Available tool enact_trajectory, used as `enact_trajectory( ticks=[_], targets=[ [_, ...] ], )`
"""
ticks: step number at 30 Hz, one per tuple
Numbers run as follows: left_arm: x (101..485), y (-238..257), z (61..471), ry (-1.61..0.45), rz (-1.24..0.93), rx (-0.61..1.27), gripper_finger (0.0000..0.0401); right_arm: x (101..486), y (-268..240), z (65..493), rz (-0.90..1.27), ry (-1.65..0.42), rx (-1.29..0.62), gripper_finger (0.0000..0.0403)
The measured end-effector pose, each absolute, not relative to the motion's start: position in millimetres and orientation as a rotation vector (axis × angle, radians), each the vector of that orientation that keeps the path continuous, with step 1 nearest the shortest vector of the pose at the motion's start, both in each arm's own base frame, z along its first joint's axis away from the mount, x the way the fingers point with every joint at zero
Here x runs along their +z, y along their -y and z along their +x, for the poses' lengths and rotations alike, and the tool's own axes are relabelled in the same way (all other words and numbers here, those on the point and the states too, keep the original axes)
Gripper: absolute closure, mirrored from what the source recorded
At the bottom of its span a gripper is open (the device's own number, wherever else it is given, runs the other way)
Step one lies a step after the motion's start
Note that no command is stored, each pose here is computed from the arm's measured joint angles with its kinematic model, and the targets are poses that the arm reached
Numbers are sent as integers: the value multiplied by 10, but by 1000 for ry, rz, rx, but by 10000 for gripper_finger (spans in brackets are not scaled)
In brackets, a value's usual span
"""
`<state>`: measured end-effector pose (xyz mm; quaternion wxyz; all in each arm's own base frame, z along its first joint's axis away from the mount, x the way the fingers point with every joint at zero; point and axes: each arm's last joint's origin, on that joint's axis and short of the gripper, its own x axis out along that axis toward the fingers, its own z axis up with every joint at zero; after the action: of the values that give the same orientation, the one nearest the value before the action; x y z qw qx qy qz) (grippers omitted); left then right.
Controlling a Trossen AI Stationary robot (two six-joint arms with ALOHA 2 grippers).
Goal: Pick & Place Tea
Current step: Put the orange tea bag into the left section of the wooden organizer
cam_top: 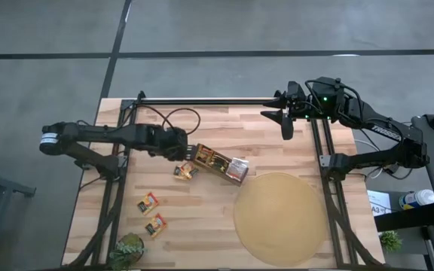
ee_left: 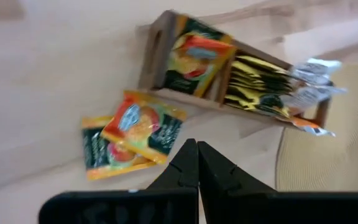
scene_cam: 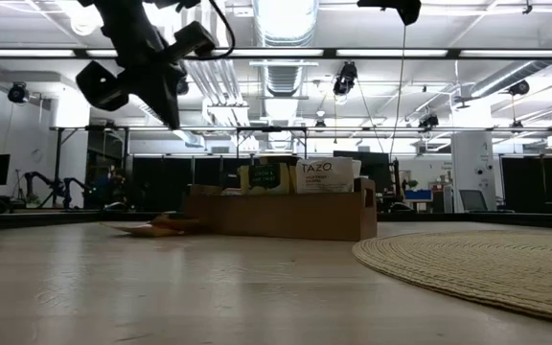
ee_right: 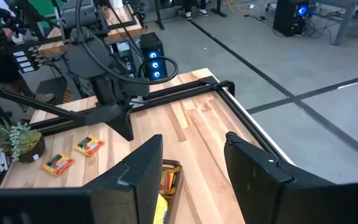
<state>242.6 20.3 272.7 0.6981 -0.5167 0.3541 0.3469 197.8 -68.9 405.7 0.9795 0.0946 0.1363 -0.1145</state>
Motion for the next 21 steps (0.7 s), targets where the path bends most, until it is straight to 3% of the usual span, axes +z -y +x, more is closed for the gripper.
enact_trajectory(
  ticks=[10,21],
  targets=[
    [2799,-190,2497,-786,-935,602,388,4057,689,1978,176,-276,-229,234],
    [2800,-162,2508,-813,-1002,547,230,4038,686,1972,185,-296,-230,234]
  ],
)
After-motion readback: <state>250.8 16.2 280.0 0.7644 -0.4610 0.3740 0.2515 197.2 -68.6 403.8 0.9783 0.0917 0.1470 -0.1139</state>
